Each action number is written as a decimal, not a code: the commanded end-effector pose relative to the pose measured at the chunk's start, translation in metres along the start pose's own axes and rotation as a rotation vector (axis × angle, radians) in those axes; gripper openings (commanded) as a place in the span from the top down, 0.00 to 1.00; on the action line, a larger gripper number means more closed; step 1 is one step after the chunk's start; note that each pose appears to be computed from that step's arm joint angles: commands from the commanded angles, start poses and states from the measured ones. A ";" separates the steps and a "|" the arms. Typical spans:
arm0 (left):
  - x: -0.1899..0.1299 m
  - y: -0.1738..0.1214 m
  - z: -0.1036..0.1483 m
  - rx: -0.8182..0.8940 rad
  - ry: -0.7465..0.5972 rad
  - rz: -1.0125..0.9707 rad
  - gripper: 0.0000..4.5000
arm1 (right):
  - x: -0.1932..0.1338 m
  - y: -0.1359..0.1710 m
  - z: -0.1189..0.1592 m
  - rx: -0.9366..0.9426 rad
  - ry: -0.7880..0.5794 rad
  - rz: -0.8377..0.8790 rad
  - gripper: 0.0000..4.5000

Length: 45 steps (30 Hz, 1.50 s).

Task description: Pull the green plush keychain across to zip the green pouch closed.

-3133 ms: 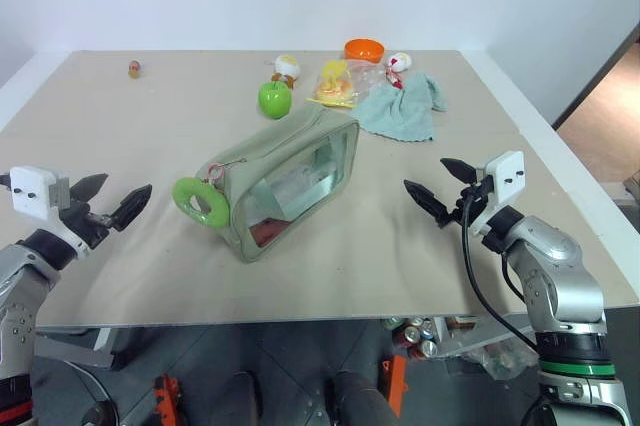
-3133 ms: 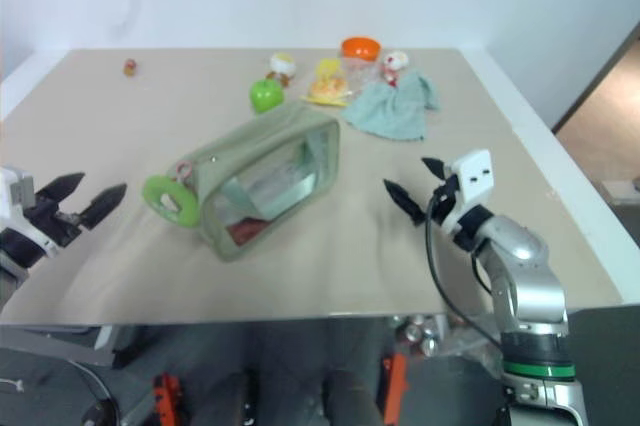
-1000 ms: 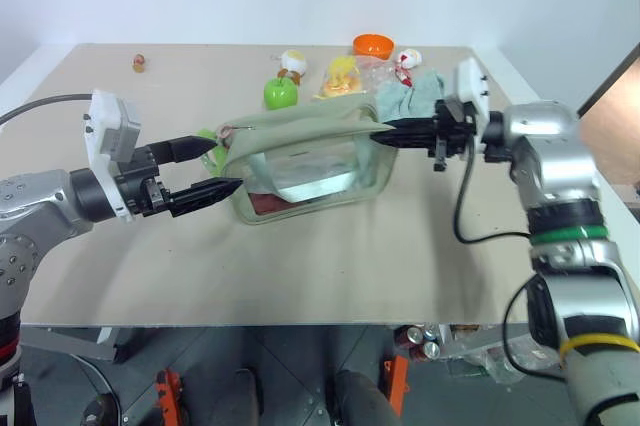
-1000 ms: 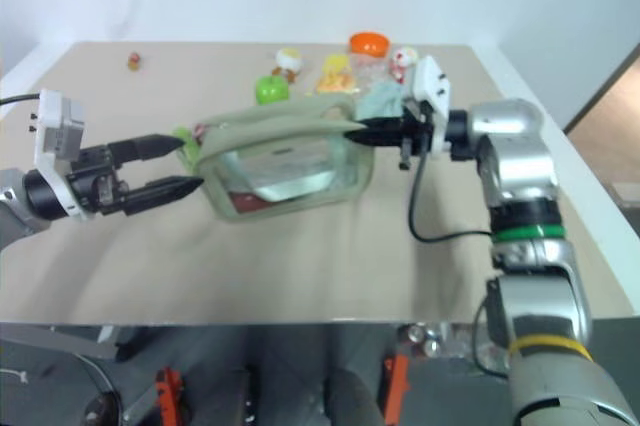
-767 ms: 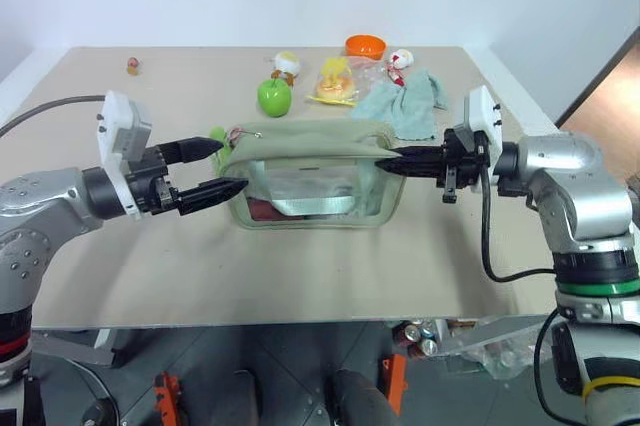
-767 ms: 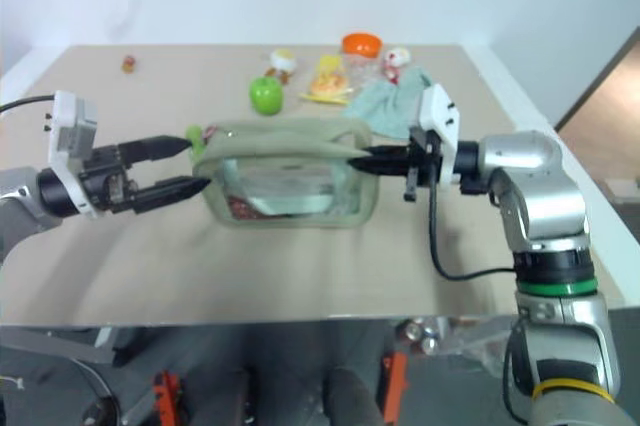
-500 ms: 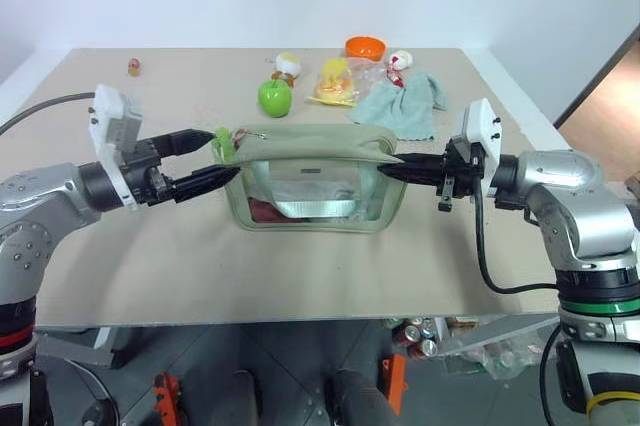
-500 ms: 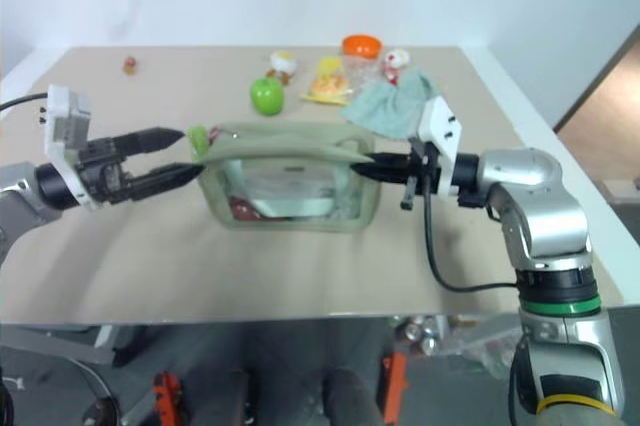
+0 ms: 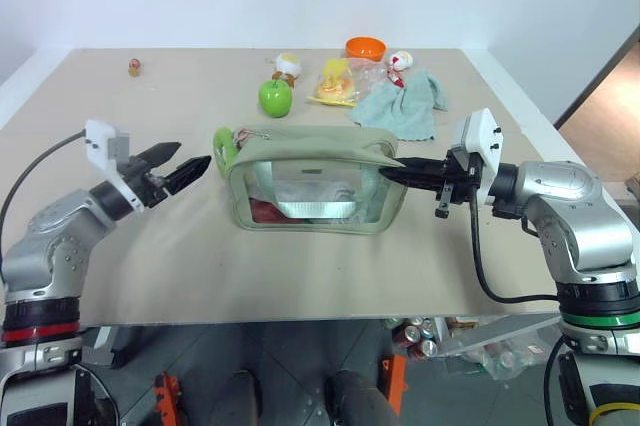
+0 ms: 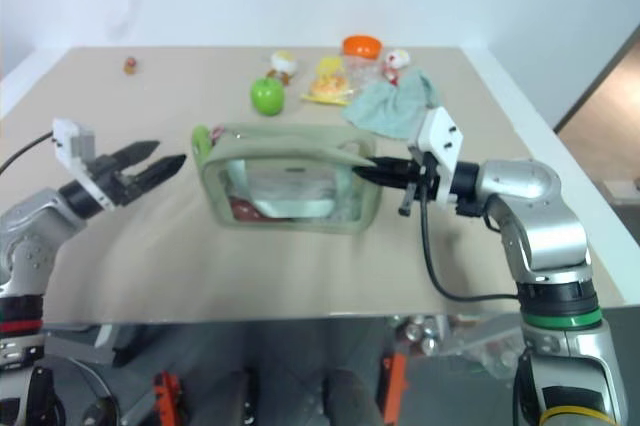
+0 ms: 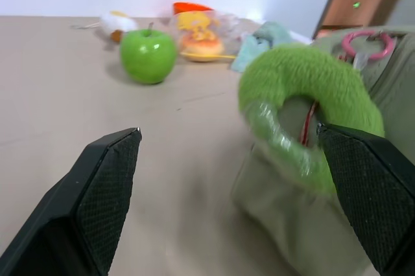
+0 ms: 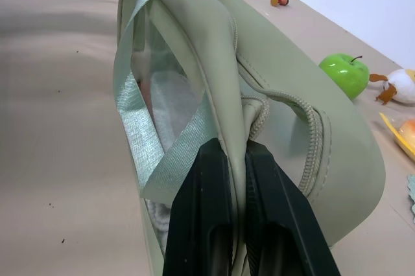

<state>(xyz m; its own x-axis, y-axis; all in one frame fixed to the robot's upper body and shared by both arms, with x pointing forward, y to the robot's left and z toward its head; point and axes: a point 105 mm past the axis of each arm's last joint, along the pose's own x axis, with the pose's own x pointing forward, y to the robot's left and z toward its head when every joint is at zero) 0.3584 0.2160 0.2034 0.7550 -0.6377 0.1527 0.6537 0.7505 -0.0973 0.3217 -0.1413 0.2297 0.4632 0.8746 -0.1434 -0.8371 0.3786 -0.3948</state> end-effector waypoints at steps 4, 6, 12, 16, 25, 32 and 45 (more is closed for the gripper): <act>0.015 0.001 0.001 -0.055 -0.036 -0.054 0.00 | -0.003 0.002 0.016 -0.068 -0.034 0.001 0.99; 0.017 0.001 -0.002 -0.089 -0.036 -0.072 0.00 | -0.004 0.001 0.016 -0.072 -0.031 -0.001 0.99; 0.025 0.000 -0.007 -0.115 -0.051 -0.095 0.43 | -0.004 0.002 0.014 -0.077 -0.025 -0.001 1.00; 0.029 -0.001 -0.003 -0.106 -0.066 -0.100 0.72 | -0.006 0.001 0.012 -0.083 -0.015 -0.003 1.00; 0.037 -0.013 0.022 -0.044 -0.133 -0.149 0.99 | -0.007 -0.002 0.010 -0.092 0.000 0.000 1.00; 0.052 -0.056 0.077 0.126 -0.225 -0.295 0.99 | -0.009 -0.004 0.008 -0.098 0.009 0.002 1.00; 0.105 -0.134 0.065 0.318 -0.062 -0.588 0.99 | -0.006 -0.004 0.006 -0.106 0.004 -0.002 1.00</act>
<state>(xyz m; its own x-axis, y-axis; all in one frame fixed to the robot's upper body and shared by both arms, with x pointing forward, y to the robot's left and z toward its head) 0.3491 0.0641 0.2916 0.2894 -0.9397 0.1821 0.9081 0.3297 0.2580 0.3218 -0.1487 0.2266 0.4663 0.8692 -0.1644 -0.8223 0.3573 -0.4429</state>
